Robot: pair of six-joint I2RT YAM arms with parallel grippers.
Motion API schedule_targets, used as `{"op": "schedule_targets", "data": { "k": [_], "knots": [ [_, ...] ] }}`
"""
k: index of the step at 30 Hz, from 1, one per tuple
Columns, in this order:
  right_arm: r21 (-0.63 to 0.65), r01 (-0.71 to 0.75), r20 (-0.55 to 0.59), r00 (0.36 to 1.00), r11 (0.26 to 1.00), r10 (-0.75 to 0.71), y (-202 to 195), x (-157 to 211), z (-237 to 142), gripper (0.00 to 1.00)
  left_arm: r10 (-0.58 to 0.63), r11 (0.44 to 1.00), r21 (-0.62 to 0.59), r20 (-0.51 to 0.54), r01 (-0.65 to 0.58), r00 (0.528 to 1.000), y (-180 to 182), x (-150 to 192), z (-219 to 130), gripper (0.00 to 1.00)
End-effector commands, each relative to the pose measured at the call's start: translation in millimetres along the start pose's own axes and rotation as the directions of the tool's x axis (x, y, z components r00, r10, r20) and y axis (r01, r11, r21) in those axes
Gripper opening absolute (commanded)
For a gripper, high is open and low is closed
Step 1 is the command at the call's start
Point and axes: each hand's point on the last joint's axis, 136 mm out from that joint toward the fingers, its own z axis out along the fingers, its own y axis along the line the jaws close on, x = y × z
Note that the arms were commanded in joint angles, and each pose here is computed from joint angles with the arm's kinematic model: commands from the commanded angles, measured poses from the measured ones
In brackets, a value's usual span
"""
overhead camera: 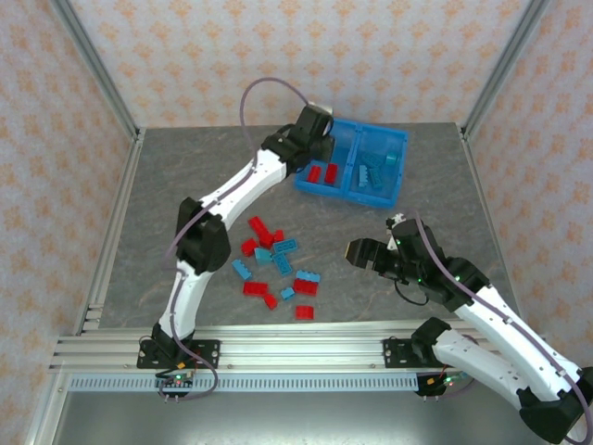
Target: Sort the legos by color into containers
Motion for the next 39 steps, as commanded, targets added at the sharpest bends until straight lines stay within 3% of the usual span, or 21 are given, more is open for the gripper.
{"op": "schedule_targets", "data": {
  "k": [1,10,14,19,25,29,32,36,39],
  "knots": [
    [-0.005,-0.003,0.046,0.999,1.0,0.003,5,-9,-10,0.86,0.028,0.996,-0.087,-0.033,-0.031,0.999,20,10,42,0.3],
    [0.007,0.003,0.04,0.999,1.0,-0.003,2,-7,-11,0.87,0.075,0.995,-0.074,0.083,-0.069,0.994,11,-9,77,0.38],
    [-0.011,-0.002,0.047,0.999,1.0,0.003,5,-9,-8,0.87,0.054,0.998,-0.049,0.059,-0.051,0.997,7,-8,69,0.54],
    [-0.015,-0.001,0.04,0.999,1.0,0.002,9,-10,-7,0.86,0.036,0.999,-0.038,0.06,-0.034,0.998,1,-24,29,0.56],
    [0.002,-0.006,0.031,1.0,1.0,0.006,4,-7,-7,0.87,-0.034,0.999,-0.029,0.1,0.037,0.994,3,-24,-62,0.56],
    [-0.003,-0.014,0.022,1.0,1.0,0.014,1,-3,-4,0.87,-0.156,0.986,-0.042,0.096,0.16,0.983,36,26,-132,0.56],
    [-0.009,-0.013,0.014,1.0,1.0,0.013,2,-1,-1,0.87,-0.221,0.97,-0.101,0.033,0.223,0.975,69,91,-173,0.56],
    [-0.011,-0.001,0.008,1.0,1.0,0.001,3,-2,4,0.87,-0.248,0.952,-0.207,-0.093,0.225,0.964,108,177,-208,0.56],
    [-0.012,0.004,-0.003,1.0,1.0,-0.004,6,-3,9,0.87,-0.311,0.938,-0.215,-0.181,0.271,0.933,115,227,-219,0.56]
  ]
}}
